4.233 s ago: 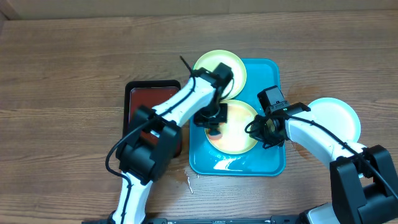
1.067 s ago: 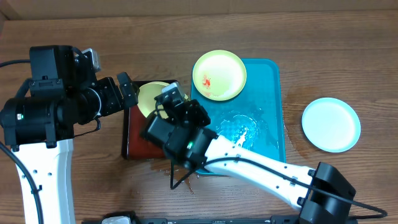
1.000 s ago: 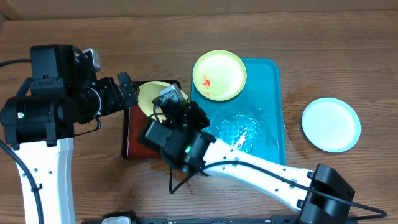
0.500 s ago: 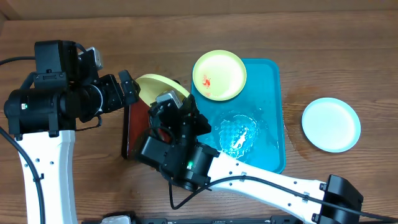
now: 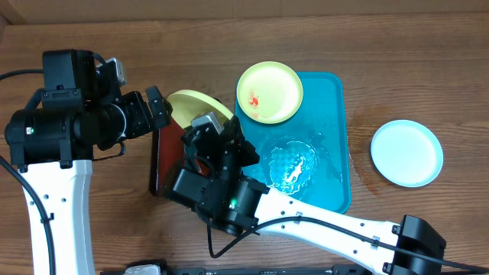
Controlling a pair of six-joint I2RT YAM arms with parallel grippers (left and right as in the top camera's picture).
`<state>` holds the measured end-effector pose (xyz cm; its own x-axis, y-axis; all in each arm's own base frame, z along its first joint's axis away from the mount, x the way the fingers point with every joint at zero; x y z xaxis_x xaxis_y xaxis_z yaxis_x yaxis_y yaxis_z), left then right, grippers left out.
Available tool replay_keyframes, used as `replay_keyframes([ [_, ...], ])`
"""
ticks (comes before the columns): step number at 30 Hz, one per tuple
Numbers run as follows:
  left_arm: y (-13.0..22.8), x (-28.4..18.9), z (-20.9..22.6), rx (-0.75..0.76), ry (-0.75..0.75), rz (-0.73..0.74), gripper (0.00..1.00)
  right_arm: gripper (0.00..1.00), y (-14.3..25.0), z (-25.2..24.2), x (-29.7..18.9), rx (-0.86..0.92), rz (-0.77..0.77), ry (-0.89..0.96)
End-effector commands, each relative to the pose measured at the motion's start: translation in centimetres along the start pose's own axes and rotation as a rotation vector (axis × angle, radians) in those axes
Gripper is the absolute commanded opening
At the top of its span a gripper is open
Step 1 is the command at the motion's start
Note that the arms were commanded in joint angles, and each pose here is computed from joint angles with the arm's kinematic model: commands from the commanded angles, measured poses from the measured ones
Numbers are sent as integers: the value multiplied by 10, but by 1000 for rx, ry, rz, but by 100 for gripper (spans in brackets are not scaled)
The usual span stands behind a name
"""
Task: Clean dirty plates on tray and stack at the side
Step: 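Lift the lower yellow plate with the right gripper and carry it right, then set the yellow plate on the table right of the blue tray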
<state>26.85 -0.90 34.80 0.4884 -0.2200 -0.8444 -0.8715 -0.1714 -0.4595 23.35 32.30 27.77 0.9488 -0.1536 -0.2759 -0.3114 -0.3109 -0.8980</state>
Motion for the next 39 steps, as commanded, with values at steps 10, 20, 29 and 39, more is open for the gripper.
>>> replay_keyframes([
  [10,-4,-2,-1,4,-4,-16,100,4,-22,-11,-11,76,-42,3],
  [20,-4,-2,-1,4,-4,-16,100,4,-22,-11,-11,76,-42,3],
  [29,-4,-2,-1,4,-4,-16,100,4,-19,-33,29,171,25,73],
  [39,-4,-2,-1,4,-4,-16,100,4,-2,-56,91,545,731,-735],
])
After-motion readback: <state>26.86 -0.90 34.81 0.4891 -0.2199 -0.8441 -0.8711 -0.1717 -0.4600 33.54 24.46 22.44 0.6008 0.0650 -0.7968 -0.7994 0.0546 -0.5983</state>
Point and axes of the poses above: each gripper's point midway between its finger pads, its own x axis out along the fingers, its own z axis along the line the jaws close on, y = z × x, the point moved 6 cm from there along -x, back along the fingers, and after that the axes turned 12 degrees about x, right-handed, at the moved point
